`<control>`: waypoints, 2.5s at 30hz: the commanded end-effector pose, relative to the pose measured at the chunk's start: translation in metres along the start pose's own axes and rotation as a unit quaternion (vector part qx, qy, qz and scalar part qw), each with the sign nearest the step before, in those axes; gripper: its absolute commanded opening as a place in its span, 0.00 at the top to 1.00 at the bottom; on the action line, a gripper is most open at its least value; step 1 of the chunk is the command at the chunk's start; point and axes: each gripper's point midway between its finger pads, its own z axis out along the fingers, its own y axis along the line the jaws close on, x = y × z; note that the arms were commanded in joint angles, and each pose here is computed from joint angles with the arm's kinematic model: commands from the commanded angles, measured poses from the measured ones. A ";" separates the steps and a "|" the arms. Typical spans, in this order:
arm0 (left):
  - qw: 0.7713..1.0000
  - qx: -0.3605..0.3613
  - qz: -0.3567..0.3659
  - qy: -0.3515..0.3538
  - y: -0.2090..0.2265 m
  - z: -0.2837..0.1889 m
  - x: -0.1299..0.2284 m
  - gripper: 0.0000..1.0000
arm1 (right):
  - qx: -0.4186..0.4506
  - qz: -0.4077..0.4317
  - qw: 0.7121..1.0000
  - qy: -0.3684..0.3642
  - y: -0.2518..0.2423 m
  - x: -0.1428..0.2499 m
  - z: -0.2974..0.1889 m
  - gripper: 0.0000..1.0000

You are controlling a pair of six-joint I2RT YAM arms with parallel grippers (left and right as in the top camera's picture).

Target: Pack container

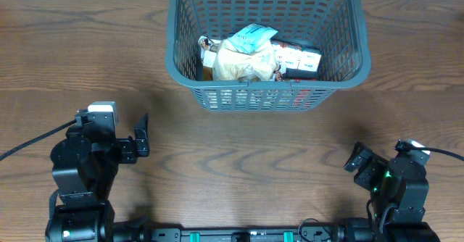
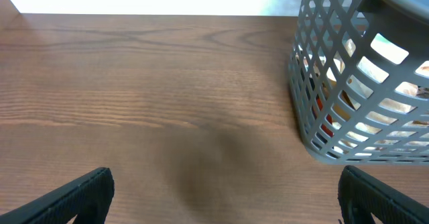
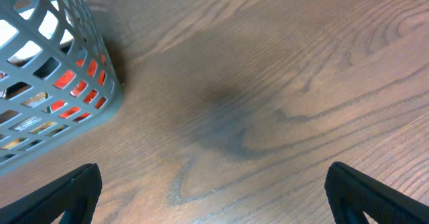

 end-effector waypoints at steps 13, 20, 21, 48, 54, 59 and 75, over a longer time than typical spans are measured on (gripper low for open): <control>1.000 -0.005 -0.001 0.002 0.002 0.001 0.001 0.01 | -0.052 -0.094 0.991 -0.083 0.012 -0.013 -0.022 0.01; 1.000 -0.005 -0.001 0.002 0.002 0.001 0.001 0.01 | -0.155 -0.219 0.941 -0.204 0.052 -0.028 -0.036 0.01; 1.000 -0.005 -0.001 0.002 0.002 0.001 0.001 0.01 | -0.167 -0.223 0.937 -0.211 0.057 -0.026 -0.034 0.01; 1.000 -0.005 -0.001 0.002 0.002 0.001 0.001 0.01 | -0.225 -0.211 0.908 -0.283 0.088 0.001 0.031 0.01; 1.000 -0.005 -0.001 0.002 0.002 0.001 0.001 0.01 | -0.206 -0.204 0.914 -0.284 0.079 -0.002 0.036 0.01; 1.000 -0.005 -0.001 0.002 0.002 0.001 0.001 0.01 | -0.199 -0.213 0.915 -0.278 0.077 0.003 0.043 0.01; 1.000 -0.005 -0.001 0.002 0.002 0.001 0.001 0.01 | -0.198 -0.199 0.921 -0.269 0.073 0.005 0.046 0.01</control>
